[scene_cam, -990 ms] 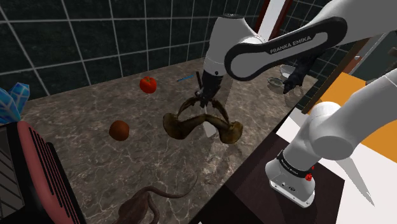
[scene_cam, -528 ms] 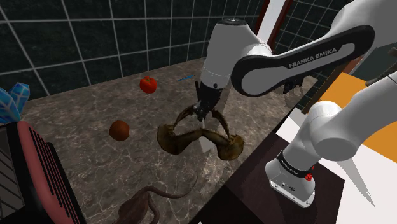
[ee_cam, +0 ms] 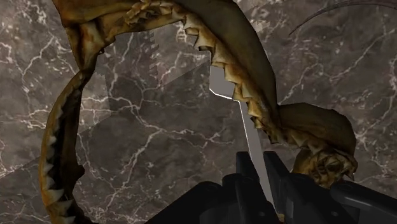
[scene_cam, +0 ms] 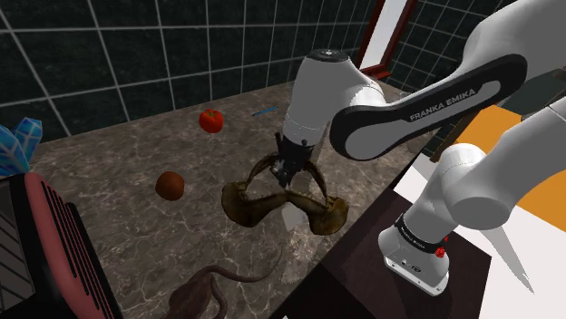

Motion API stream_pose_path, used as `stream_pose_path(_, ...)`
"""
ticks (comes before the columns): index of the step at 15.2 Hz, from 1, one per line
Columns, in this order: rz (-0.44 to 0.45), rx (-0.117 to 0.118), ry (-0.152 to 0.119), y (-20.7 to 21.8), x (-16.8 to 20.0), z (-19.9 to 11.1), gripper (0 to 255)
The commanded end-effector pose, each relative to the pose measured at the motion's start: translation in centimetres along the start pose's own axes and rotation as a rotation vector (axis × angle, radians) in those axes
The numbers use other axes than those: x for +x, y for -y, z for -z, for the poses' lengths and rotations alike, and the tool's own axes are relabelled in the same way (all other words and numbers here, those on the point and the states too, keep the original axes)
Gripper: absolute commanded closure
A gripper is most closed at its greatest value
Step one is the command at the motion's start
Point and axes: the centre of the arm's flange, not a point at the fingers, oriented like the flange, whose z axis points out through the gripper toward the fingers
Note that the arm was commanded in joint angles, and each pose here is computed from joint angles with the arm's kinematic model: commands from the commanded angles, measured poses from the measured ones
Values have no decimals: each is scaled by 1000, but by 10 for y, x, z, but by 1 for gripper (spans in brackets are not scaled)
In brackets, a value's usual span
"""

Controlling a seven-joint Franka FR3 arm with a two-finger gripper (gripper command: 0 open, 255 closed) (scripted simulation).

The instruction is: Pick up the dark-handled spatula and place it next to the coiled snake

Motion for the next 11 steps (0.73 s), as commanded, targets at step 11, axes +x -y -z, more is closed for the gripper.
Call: stream_pose_path(11, 0, 0, 0, 1, -5, -63, 255)
